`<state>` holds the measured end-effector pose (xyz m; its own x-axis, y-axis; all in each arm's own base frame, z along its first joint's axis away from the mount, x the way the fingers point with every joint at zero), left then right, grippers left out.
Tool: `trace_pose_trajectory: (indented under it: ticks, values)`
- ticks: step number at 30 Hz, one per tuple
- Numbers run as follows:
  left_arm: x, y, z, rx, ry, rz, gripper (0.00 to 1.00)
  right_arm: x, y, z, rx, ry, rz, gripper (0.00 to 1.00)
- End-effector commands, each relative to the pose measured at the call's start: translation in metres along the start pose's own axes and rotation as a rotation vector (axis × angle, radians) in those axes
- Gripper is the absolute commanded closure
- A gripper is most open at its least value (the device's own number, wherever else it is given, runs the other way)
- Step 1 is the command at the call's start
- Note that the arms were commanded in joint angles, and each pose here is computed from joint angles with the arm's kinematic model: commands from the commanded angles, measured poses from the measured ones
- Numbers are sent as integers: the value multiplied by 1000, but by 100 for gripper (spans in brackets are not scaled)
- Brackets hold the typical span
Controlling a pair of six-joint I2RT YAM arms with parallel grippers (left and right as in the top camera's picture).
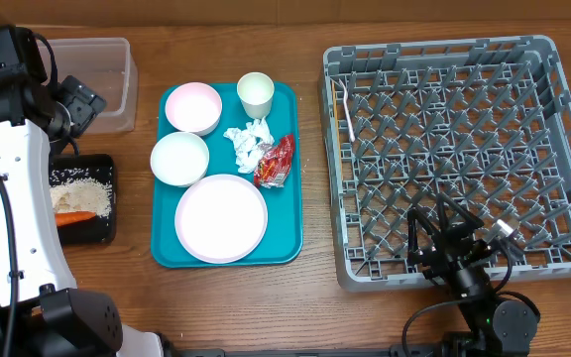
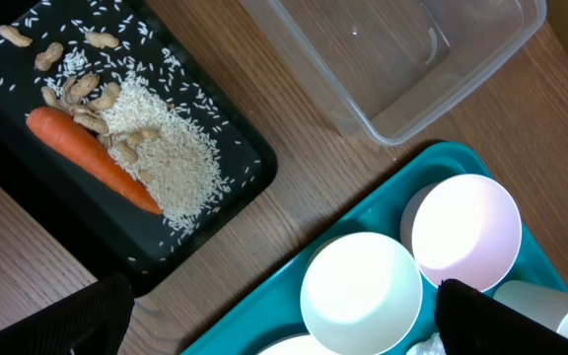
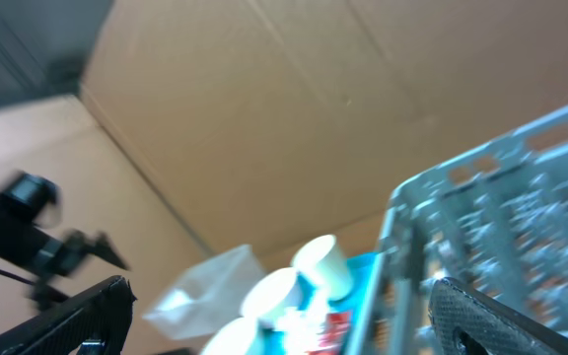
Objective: Sort waste into correct bins and load items into the dishwasher rack
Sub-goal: 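Move the right gripper from the rack toward the white plate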
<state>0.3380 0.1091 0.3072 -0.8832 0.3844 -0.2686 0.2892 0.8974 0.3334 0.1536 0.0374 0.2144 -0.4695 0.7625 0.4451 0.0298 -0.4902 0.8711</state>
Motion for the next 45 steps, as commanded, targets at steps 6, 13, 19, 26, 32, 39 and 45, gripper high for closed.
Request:
trace_pose_trajectory:
  ticks: [6,13,19,26,32,39,45]
  values:
    - [-2,-4,1,46,-29,-12,0,27,25,-5,-117,197,66,0]
    - [-2,-4,1,44,-28,-12,0,60,72,-13,-226,223,-128,0]
    - [-2,-4,1,45,-28,-12,0,79,114,-12,-223,99,-271,0]
    - [-2,-4,1,45,-28,-11,0,82,157,28,-59,-9,-314,0]
    - [-2,-4,1,45,-28,-11,0,61,176,100,249,-99,-297,0]
    - [-2,-4,1,45,-28,-11,0,53,156,180,678,-136,-303,0]
    - [-2,-4,1,45,-28,-12,0,38,120,217,899,-338,-400,0]
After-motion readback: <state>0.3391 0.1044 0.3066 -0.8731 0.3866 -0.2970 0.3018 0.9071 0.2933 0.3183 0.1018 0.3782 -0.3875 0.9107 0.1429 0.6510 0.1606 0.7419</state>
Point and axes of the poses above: each gripper's point midway between its finger pads, its own z axis out along the fingers, its own x axis along the line the jaws close on, y = z × x, the point moved 8 cm from there along -z, back along the fingers, and after that the axes turned 13 degrees about -z, right-handed, at the moved point
